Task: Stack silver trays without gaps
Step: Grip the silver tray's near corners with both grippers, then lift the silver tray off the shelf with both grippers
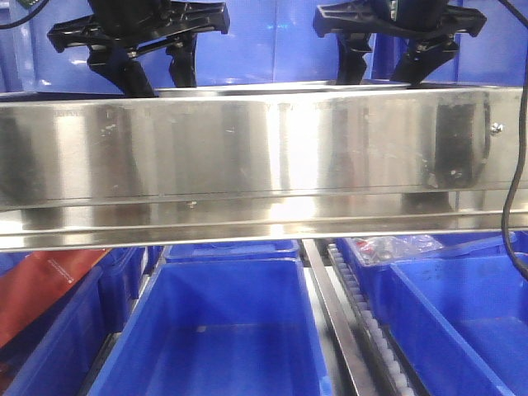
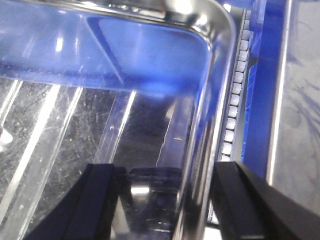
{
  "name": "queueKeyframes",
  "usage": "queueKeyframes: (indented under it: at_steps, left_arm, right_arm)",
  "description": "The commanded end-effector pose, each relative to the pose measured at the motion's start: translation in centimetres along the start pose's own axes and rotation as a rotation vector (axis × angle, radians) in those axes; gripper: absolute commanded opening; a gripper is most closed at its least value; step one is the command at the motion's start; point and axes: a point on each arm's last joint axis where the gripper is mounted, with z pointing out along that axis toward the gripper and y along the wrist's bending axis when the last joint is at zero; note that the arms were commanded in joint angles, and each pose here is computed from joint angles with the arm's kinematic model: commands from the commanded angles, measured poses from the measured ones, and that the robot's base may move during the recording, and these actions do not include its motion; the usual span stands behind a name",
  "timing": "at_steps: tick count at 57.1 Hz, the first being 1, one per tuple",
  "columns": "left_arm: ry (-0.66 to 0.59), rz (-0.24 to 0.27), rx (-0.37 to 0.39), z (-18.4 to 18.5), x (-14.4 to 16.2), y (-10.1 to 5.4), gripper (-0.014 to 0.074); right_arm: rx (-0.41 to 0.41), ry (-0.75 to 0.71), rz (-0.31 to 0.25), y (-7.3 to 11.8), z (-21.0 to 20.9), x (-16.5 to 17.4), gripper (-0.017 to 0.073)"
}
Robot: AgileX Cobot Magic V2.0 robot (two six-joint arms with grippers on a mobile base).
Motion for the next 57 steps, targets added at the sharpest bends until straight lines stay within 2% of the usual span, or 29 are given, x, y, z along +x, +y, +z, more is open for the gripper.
queueKeyframes:
  at_steps: [1,4,6,12,13,15,36,57]
  left_arm:
    - [-0.017,-0.014,0.013,-0.1,-0.3,-0.1,0.0244]
    - [-0.016,-0.015,0.014,-0.1,-0.2,-0.2,0.0225]
    - [-0.016,-0.015,0.014,-0.1,-0.2,-0.2,0.0182]
    - [-0.015,-0.018,0.017,-0.1,-0.2,-0.2,-0.0025]
    - [-0.015,-0.018,0.017,-0.1,-0.2,-0.2,-0.0042]
    - [-0.017,-0.02,0.02,-0.1,-0.2,-0.2,-0.0008]
    - [-0.011,-0.026,0.023,-0.9,-0.2,-0.2,-0.0009]
    - [-0.117,-0.018,0.026,-7.1,-0.5,0.6,-0.0009]
  right_arm:
    - [0.012,-0.017,-0.013,0.0,-0.1,-0.3,0.0286]
    - [0.012,-0.017,-0.013,0.0,-0.1,-0.3,0.0244]
    - [0.012,-0.017,-0.013,0.0,-0.1,-0.3,0.0192]
    - [0.012,-0.008,-0.013,-0.1,-0.1,-0.2,0.0011]
    - [0.012,-0.006,-0.013,-0.1,-0.1,-0.2,-0.0032]
    - [0.013,-0.002,-0.013,-0.1,-0.1,-0.1,-0.0093]
    - [0.01,-0.023,-0.015,0.0,-1.6,-0.2,-0.0079]
    - [-0.001,-0.116,-0.02,0.3,-6.8,-0.2,-0.0079]
